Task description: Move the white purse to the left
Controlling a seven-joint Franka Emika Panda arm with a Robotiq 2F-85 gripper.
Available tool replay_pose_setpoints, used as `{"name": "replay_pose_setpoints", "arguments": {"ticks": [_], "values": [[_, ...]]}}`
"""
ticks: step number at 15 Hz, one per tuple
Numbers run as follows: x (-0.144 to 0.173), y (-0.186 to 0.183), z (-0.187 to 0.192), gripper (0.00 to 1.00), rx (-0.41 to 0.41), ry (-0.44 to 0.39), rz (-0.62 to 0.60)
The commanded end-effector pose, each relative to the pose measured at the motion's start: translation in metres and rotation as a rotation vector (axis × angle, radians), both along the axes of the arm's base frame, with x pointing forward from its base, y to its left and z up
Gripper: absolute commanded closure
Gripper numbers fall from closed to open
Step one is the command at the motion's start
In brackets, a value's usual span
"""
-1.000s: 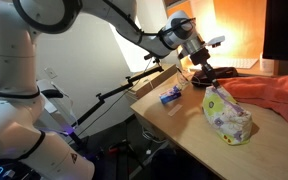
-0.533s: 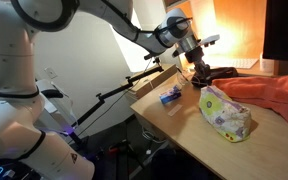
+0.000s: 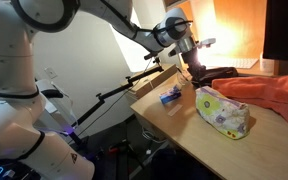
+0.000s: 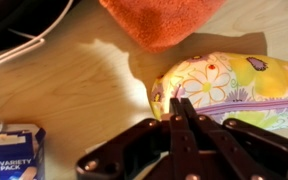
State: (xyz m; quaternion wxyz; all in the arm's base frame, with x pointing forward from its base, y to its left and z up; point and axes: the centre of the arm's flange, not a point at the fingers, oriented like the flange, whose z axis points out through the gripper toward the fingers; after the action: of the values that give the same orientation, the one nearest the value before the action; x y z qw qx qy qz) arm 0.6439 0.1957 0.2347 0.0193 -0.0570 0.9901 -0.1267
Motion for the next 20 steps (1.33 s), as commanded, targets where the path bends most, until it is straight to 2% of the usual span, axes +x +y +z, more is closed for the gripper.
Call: {"name": "replay_pose_setpoints", "arguments": {"ticks": [1, 2, 3, 4, 9, 13, 14, 17, 18, 20], "values": [[-0.010, 0.005, 0.012, 0.99, 0.018, 0.046, 0.058], [-0.012, 0.007, 0.012, 0.99, 0.011, 0.038, 0.037], [-0.013, 0.006, 0.014, 0.71, 0.008, 0.023, 0.008], [-0.013, 0.004, 0.016, 0.70, 0.007, -0.010, -0.038], [-0.024, -0.006, 0.040, 0.32, 0.056, -0.161, -0.290], [-0.038, -0.013, 0.059, 0.04, 0.083, -0.234, -0.497], [-0.041, -0.016, 0.062, 0.00, 0.084, -0.240, -0.555], [-0.048, -0.024, 0.072, 0.00, 0.082, -0.255, -0.725], [-0.028, -0.018, 0.059, 0.00, 0.080, -0.236, -0.633], [-0.032, -0.022, 0.064, 0.00, 0.082, -0.247, -0.686]]}}
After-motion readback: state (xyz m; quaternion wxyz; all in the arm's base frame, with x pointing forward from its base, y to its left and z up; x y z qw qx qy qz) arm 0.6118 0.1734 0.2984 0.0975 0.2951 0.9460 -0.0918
